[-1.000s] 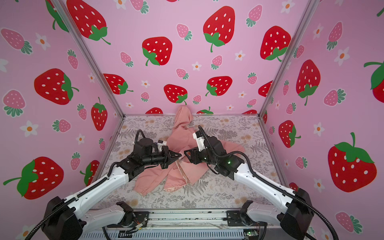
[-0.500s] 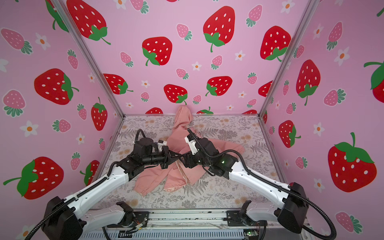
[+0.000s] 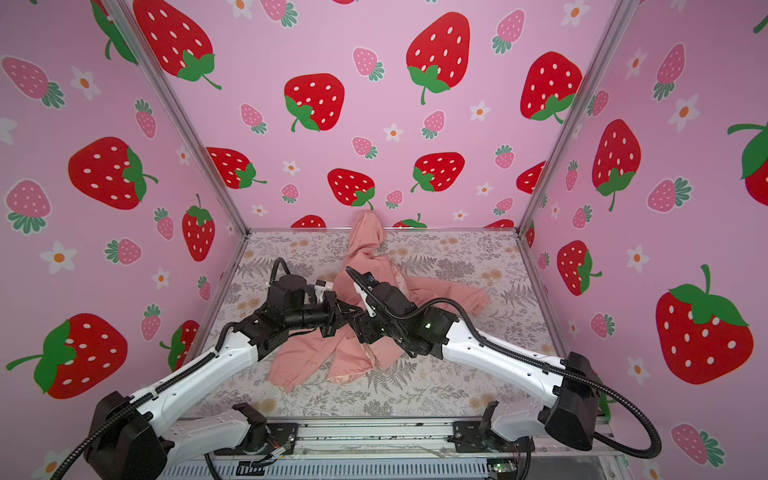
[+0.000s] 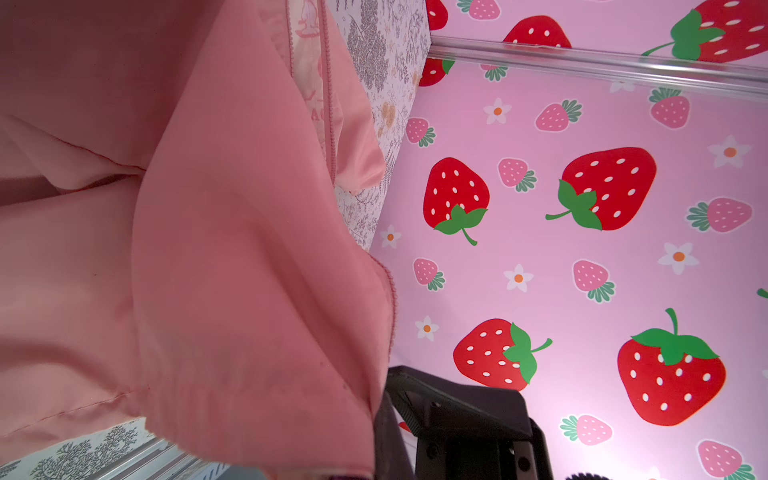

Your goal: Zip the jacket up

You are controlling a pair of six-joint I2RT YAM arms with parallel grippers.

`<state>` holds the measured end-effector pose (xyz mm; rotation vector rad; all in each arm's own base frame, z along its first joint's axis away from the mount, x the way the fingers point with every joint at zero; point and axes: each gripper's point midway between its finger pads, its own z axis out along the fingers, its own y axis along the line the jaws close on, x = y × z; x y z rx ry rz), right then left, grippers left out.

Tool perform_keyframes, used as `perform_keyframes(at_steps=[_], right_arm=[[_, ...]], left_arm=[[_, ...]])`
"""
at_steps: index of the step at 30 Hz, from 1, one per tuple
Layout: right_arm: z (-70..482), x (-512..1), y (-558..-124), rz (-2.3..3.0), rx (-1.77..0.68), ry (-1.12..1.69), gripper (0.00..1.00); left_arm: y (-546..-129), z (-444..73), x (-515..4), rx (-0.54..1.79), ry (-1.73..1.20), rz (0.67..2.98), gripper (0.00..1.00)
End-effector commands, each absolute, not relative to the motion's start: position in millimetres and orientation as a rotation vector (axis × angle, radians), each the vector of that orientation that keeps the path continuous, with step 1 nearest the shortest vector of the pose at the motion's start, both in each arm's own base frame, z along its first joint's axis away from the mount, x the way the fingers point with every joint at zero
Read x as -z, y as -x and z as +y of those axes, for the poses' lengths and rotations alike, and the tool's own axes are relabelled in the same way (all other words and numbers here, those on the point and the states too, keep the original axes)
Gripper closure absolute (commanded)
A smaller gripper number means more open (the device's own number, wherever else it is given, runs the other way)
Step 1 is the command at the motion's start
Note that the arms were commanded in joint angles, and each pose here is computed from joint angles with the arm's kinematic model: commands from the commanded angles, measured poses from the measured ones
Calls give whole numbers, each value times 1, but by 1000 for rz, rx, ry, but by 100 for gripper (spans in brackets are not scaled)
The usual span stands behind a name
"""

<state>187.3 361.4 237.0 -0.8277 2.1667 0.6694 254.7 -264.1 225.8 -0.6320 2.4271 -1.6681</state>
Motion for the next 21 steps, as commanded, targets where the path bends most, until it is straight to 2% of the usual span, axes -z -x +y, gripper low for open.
perform_keyframes(at_steps=[1,13,21], right_arm=[[357,-236,-192,2167,-586,830,34],[354,-240,-192,2154,-580,812,48],[348,-248,-190,2133,-606,788,61]], left_arm=[[-256,-270,-253,1734,557,2376,100],[-256,-271,-253,1736,554,2378,100],[-256,-271,-254,1739,551,2375,100]])
